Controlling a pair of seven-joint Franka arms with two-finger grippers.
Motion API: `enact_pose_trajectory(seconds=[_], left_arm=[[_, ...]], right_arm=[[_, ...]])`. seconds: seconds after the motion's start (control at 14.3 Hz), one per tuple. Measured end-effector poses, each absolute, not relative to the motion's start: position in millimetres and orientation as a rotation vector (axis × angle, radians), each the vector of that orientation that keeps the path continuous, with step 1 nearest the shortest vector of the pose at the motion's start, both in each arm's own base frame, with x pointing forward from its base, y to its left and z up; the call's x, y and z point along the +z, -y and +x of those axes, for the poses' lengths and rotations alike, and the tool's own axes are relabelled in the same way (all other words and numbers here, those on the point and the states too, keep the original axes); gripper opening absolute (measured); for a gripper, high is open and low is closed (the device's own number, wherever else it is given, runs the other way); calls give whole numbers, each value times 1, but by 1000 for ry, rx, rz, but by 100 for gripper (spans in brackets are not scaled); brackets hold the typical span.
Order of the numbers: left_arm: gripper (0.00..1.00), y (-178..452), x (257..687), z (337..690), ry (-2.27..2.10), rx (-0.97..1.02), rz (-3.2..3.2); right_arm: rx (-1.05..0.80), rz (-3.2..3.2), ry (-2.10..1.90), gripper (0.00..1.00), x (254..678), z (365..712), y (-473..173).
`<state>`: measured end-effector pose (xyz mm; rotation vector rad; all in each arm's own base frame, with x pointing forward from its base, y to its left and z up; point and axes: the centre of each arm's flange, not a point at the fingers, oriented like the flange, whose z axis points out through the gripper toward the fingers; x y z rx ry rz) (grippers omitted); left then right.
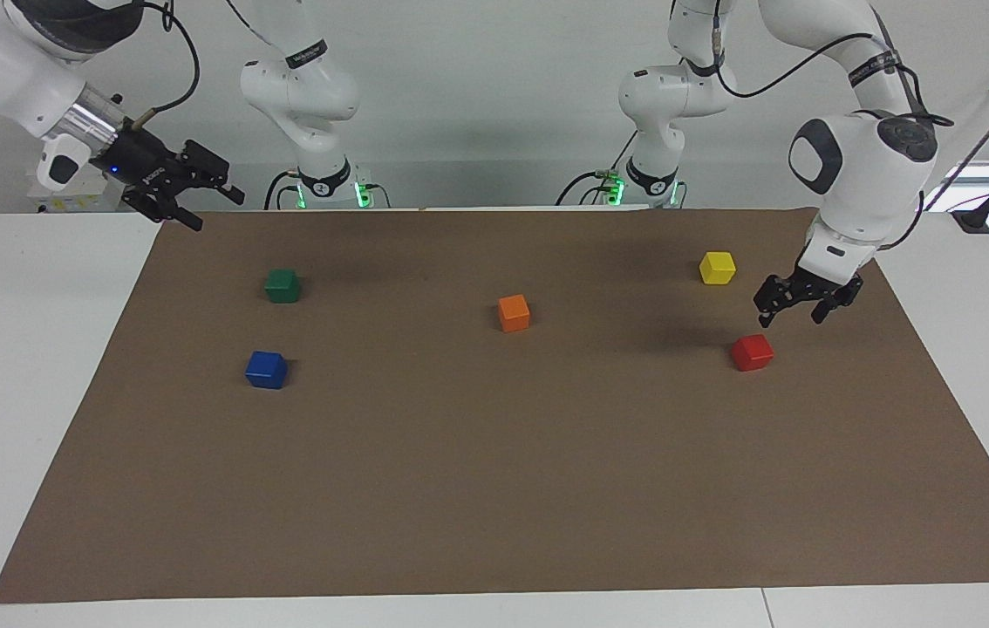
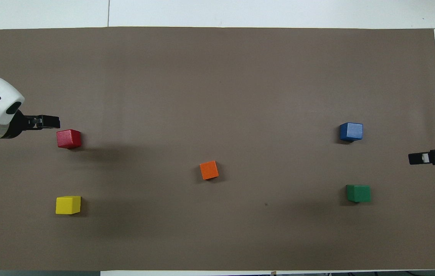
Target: Transfer red block to right arm and stack on blue block
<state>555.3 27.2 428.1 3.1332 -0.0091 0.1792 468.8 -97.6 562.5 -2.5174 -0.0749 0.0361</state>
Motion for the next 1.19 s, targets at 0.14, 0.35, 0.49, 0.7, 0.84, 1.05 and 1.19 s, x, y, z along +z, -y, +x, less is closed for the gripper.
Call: enact_pose_trajectory(seconds=[0.14,0.35,0.49,0.7,0.84,1.05,1.19], left_arm=[[100,-35,414,552,-21,185,3134],[100,-38,405,552,-108,189,3130],[100,-34,394,552,-172,177,3125],[100,-30,373,550,-220,175,3120],[100,-30,362,549,-227,148,3121],[100,-31,355,548,-230,114,3123],[100,-30,352,545,-229,59,3125]], right_arm=[[31,-2420,92,100,555,462,102],[17,-2279,137,100,532,451,108],[-6,-2164,155,100,501,445,108],[-53,-2003,137,100,465,447,104],[-96,-1883,111,100,458,450,92],[-123,-1727,92,100,455,457,59],[-120,-1641,90,100,453,461,33]])
